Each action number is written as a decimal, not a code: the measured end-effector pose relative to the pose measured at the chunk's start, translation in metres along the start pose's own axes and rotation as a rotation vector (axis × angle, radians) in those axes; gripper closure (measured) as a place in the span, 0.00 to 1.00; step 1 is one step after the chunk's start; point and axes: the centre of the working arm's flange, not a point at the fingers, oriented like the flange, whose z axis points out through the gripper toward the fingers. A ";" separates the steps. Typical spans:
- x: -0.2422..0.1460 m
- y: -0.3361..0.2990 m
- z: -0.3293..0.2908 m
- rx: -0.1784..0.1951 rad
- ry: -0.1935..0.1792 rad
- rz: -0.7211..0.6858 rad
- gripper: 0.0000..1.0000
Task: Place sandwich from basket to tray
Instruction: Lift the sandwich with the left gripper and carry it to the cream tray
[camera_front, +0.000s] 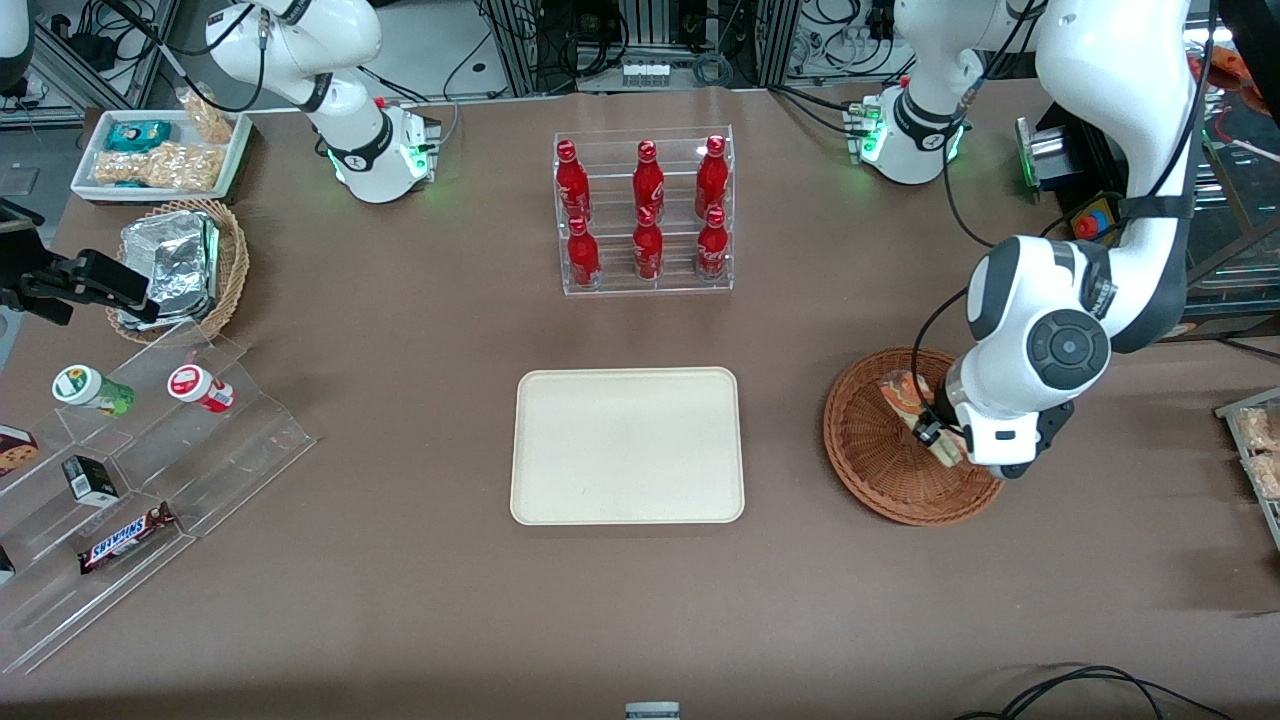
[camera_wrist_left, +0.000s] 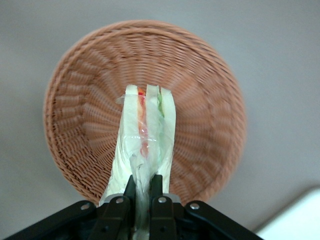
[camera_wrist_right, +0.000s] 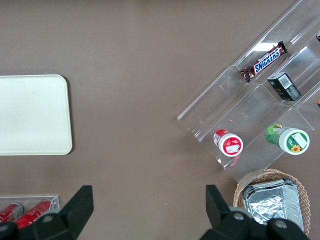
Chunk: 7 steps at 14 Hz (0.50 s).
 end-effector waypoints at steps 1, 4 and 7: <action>-0.009 0.011 -0.004 -0.011 0.001 0.103 0.89; -0.041 0.061 -0.006 -0.058 -0.004 0.370 0.90; -0.085 0.129 0.006 -0.164 0.002 0.506 0.90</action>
